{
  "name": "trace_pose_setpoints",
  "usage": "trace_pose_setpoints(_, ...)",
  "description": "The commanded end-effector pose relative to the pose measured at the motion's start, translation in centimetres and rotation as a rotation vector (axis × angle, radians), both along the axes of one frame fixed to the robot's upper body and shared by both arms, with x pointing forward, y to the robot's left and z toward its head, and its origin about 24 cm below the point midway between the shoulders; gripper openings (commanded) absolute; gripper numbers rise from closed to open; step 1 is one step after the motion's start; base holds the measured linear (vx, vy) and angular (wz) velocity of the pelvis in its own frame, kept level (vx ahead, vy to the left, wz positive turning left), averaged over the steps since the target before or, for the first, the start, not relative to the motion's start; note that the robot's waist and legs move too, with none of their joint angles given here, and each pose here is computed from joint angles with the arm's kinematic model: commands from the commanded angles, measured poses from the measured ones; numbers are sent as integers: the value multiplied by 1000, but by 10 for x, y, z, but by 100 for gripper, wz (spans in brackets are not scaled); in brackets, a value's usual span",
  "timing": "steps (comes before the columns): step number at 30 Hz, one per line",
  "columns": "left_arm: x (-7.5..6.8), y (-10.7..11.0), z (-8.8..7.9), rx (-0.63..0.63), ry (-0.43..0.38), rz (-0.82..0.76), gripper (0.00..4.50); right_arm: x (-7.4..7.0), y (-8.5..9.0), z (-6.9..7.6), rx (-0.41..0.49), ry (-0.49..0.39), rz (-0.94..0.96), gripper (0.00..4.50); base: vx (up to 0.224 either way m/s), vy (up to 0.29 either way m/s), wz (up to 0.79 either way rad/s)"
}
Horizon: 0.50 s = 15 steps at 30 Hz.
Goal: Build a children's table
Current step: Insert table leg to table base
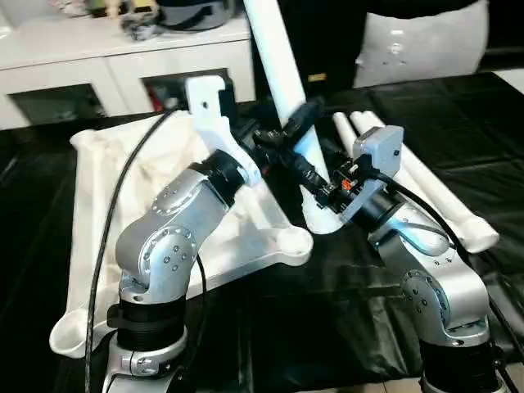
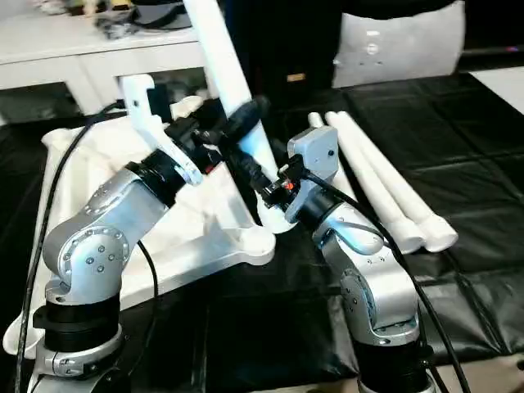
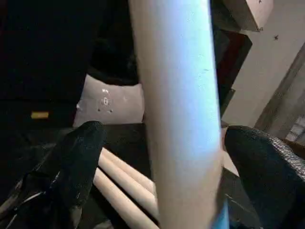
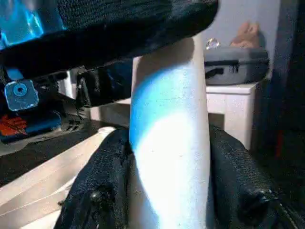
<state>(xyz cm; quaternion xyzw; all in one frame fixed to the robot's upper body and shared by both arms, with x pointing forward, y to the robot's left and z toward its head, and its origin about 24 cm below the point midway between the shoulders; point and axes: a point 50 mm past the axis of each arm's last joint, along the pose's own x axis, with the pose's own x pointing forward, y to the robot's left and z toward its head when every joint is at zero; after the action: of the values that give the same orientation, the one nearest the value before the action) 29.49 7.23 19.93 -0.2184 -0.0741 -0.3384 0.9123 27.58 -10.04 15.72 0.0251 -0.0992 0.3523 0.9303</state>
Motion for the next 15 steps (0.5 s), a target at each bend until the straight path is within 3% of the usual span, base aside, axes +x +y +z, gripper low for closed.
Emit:
trace_pose_setpoints(1,1,4,2,49,-34,27,415,-1,3,-2,0,-12,2,185,0,0,0)
trace_pose_setpoints(5,0,1,-3,114,-33,15,415,-1,5,-3,-1,-22,2,185,0,0,0)
trace_pose_setpoints(15,0,-1,-7,121,-11,19,415,0,9,-6,-24,-47,17,185,0,0,0)
